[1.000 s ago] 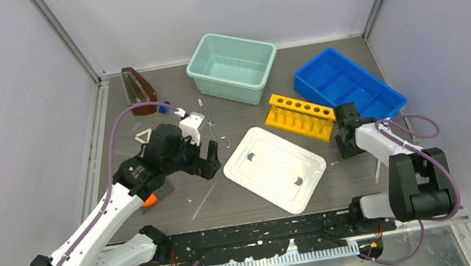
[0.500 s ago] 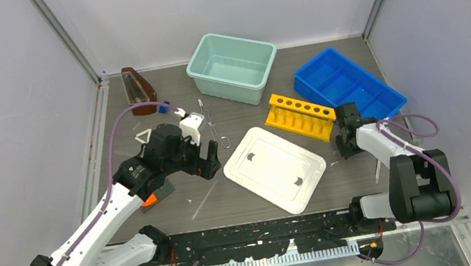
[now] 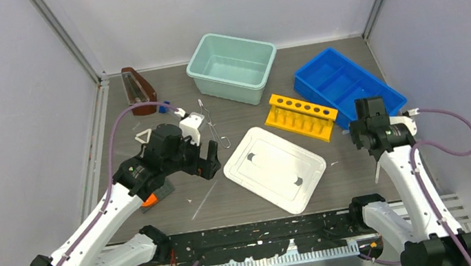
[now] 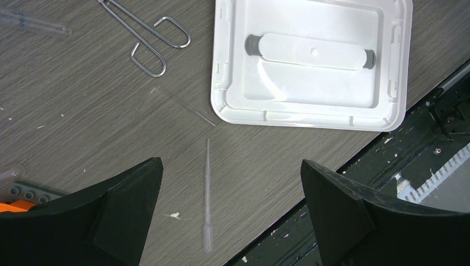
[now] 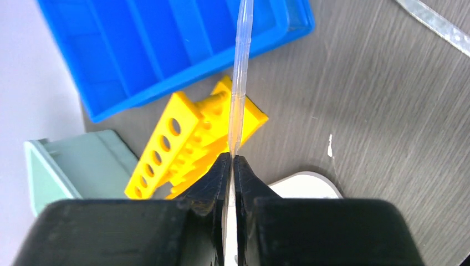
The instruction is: Organize the chemistry lab equipment
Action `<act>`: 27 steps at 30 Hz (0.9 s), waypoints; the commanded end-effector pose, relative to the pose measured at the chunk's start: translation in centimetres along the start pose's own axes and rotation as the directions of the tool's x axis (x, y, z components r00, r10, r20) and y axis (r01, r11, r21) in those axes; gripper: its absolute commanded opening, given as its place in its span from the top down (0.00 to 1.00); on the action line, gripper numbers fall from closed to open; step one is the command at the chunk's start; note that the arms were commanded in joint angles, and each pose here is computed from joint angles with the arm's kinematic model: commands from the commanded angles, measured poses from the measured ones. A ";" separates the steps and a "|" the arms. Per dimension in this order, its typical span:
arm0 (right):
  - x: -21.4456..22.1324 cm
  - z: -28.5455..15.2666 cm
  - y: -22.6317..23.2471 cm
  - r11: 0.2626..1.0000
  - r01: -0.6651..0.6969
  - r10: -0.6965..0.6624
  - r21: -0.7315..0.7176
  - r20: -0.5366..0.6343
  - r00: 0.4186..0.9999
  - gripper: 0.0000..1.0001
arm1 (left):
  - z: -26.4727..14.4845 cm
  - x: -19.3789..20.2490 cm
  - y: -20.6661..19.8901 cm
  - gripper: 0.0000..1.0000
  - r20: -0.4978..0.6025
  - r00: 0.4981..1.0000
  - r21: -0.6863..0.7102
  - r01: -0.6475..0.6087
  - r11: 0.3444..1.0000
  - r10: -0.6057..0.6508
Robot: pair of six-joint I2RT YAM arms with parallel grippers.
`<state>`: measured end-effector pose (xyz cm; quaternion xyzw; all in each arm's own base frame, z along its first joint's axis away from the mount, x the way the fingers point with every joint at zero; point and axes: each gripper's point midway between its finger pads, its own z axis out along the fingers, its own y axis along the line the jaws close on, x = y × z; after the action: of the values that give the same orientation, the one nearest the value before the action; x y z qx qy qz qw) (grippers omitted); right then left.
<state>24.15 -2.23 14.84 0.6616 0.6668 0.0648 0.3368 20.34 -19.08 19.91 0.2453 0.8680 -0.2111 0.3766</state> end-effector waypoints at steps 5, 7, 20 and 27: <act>-6.3 -3.1 4.8 0.985 0.132 -0.099 -0.110 0.266 0.959 0.90 | 0.0 -0.2 -0.4 0.00 0.010 1.000 0.013 0.010 1.000 -0.011; -7.1 -3.2 6.2 0.969 0.221 -0.176 -0.114 0.310 0.934 0.90 | -0.1 -0.2 -0.4 0.00 0.010 1.000 0.014 0.012 1.000 -0.012; -9.5 3.9 7.7 0.854 0.508 -0.520 0.111 0.228 0.823 0.91 | 0.1 -0.2 -0.6 0.00 0.007 1.000 0.029 0.015 0.999 -0.015; -10.7 7.6 4.7 0.825 0.505 -0.545 0.251 0.124 0.829 0.91 | 0.2 -0.3 -0.1 0.00 0.010 1.000 -0.002 0.009 1.000 -0.009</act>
<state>30.70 -12.90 14.94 0.4908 0.7880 -0.1530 0.3389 20.22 -19.31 19.72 0.2400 0.8713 -0.2170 0.3691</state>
